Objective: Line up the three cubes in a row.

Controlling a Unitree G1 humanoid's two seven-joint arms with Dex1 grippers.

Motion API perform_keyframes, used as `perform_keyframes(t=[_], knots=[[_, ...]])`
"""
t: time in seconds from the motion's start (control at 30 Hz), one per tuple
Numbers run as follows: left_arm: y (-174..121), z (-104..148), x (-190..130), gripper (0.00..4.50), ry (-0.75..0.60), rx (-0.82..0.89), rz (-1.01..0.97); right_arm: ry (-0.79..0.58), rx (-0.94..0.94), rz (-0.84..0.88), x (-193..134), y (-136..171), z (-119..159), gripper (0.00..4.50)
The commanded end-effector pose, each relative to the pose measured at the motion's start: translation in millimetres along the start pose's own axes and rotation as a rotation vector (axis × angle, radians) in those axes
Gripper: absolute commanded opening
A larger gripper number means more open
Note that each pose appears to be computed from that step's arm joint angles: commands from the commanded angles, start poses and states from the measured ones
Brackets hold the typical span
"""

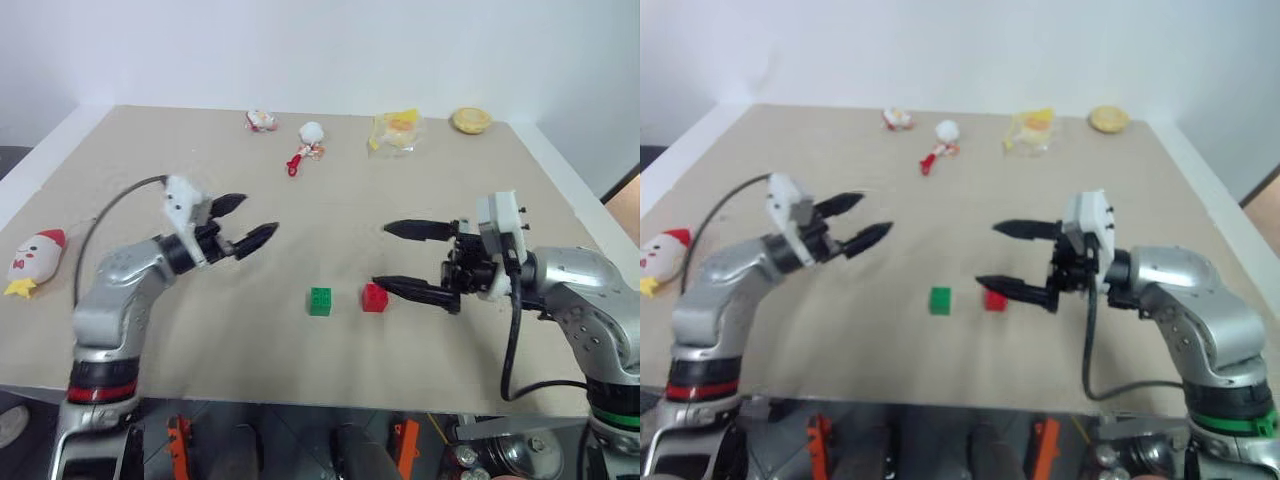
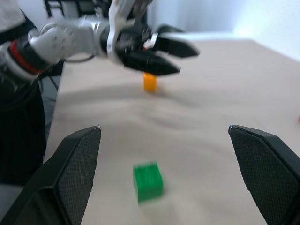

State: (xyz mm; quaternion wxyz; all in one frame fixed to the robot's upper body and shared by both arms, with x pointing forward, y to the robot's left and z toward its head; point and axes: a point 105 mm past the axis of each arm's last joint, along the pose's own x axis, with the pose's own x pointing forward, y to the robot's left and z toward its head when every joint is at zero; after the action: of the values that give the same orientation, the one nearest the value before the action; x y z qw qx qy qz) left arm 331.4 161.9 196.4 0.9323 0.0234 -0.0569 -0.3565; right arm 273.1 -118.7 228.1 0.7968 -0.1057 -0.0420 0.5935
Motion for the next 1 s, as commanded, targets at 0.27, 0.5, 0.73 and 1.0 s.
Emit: perform_keyframes(t=[0.27, 0.5, 0.73, 1.0], knots=[[69, -16, -64, 4.48, 0.131, 0.047, 0.276, -0.044, -0.053, 0.072, 30, -8, 6, 4.5], [84, -52, -65, 4.48, 0.25, 0.001, 0.278, -0.062, -0.059, 0.066, 35, -8, 9, 4.5], [87, -72, -54, 4.48, 0.298, -0.004, 0.269, -0.06, -0.06, 0.04, 32, -8, 9, 4.5], [90, -73, -48, 3.29, 0.295, 0.012, 0.278, -0.057, -0.062, 0.035, 30, -7, 10, 4.5]])
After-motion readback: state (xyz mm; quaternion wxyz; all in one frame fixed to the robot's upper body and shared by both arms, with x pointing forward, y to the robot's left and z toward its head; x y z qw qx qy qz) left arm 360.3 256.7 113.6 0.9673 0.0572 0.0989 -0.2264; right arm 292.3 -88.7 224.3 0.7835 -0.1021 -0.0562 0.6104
